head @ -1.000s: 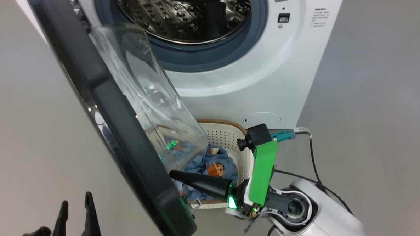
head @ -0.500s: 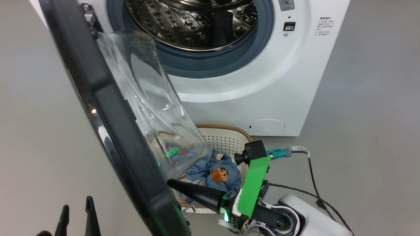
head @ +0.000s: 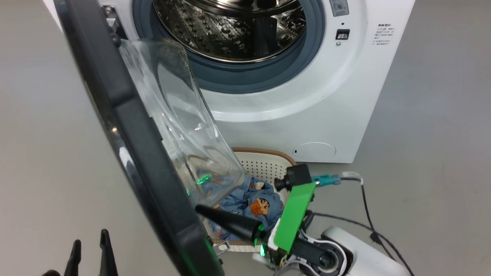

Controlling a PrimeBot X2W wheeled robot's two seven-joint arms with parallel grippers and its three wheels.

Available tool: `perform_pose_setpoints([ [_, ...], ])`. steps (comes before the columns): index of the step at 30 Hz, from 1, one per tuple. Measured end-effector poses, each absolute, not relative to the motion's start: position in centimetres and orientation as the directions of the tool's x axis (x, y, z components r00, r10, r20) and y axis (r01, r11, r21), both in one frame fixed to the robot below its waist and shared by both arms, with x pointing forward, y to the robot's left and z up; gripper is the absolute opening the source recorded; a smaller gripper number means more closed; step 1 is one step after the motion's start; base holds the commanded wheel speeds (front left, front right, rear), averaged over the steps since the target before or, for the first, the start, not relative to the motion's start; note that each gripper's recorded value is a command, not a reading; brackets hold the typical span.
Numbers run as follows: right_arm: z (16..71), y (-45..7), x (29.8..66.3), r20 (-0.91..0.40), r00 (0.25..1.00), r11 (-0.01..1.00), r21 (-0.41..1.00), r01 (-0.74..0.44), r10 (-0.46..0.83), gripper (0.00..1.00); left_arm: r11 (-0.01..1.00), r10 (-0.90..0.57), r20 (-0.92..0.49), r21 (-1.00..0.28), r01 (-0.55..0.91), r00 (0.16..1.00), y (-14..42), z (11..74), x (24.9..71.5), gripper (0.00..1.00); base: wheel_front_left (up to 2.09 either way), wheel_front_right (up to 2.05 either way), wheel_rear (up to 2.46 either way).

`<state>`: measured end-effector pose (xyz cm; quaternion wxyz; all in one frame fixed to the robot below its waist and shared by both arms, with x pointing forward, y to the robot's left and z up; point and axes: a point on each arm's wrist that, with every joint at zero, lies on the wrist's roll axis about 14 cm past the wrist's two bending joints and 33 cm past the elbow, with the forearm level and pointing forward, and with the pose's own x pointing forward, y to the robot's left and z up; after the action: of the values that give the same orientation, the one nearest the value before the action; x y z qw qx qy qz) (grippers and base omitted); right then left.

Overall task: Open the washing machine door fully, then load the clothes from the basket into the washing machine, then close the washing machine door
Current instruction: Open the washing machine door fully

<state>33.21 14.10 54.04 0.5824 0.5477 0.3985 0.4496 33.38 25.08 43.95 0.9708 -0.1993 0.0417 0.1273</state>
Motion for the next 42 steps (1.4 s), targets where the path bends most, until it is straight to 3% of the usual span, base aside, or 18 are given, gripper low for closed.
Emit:
perform_pose_setpoints([
  [2, 54.8, 13.8, 33.9, 0.046, 0.31, -0.009, 0.993, -0.121, 0.95, 0.05, 0.888, 0.232, -0.128, -0.378, -0.264, 0.964, 25.1, 44.1, 33.4, 1.0, 0.0, 0.0, 0.0],
  [5, 56.0, 13.3, 34.7, 0.07, 0.352, 0.001, 0.98, -0.198, 0.933, 0.5, 0.887, 0.235, -0.121, -0.379, -0.264, 0.964, 25.3, 44.3, 33.5, 1.0, 0.0, 0.0, 0.0],
  [7, 56.8, 12.7, 35.4, 0.088, 0.389, 0.021, 0.964, -0.267, 0.917, 1.0, 0.887, 0.236, -0.116, -0.381, -0.262, 0.965, 25.3, 44.4, 33.5, 1.0, 0.0, 0.0, 0.0],
  [10, 58.4, 10.6, 37.1, 0.141, 0.503, 0.074, 0.921, -0.384, 0.853, 1.0, 0.885, 0.24, -0.115, -0.383, -0.266, 0.964, 25.4, 44.4, 33.3, 1.0, 0.0, 0.0, 0.0],
  [14, 58.2, 6.2, 39.2, 0.169, 0.649, 0.241, 0.836, -0.493, 0.742, 1.0, 0.883, 0.238, -0.137, -0.381, -0.273, 0.962, 25.3, 43.7, 32.8, 1.0, 0.0, 0.0, 0.0],
  [20, 56.5, 0.6, 39.6, 0.175, 0.749, 0.455, 0.699, -0.551, 0.639, 1.0, 0.89, 0.234, -0.15, -0.365, -0.274, 0.961, 25.2, 43.2, 32.2, 1.0, 0.0, 0.0, 0.0],
  [25, 56.6, -4.8, 41.0, 0.194, 0.833, 0.603, 0.609, -0.516, 0.517, 1.0, 0.895, 0.222, -0.159, -0.358, -0.266, 0.962, 24.9, 42.9, 32.2, 1.0, 0.0, 0.0, 0.0],
  [26, 56.3, -7.2, 41.0, 0.198, 0.867, 0.678, 0.553, -0.484, 0.458, 1.0, 0.9, 0.212, -0.15, -0.356, -0.253, 0.966, 24.6, 43.2, 32.7, 1.0, 0.0, 0.0, 0.0],
  [29, 55.0, -10.2, 40.3, 0.178, 0.908, 0.764, 0.495, -0.415, 0.379, 1.0, 0.904, 0.197, -0.145, -0.356, -0.237, 0.97, 24.2, 43.3, 33.2, 1.0, 0.0, 0.0, 0.0],
  [35, 54.1, -14.3, 38.9, 0.172, 0.953, 0.87, 0.393, -0.299, 0.25, 1.0, 0.912, 0.172, -0.144, -0.351, -0.213, 0.975, 23.5, 43.3, 33.8, 1.0, 0.0, 0.0, 0.0],
  [42, 52.1, -16.4, 36.9, 0.118, 0.975, 0.934, 0.285, -0.214, 0.188, 1.0, 0.911, 0.174, -0.152, -0.35, -0.217, 0.973, 23.5, 43.0, 33.0, 1.0, 0.0, 0.0, 0.0],
])
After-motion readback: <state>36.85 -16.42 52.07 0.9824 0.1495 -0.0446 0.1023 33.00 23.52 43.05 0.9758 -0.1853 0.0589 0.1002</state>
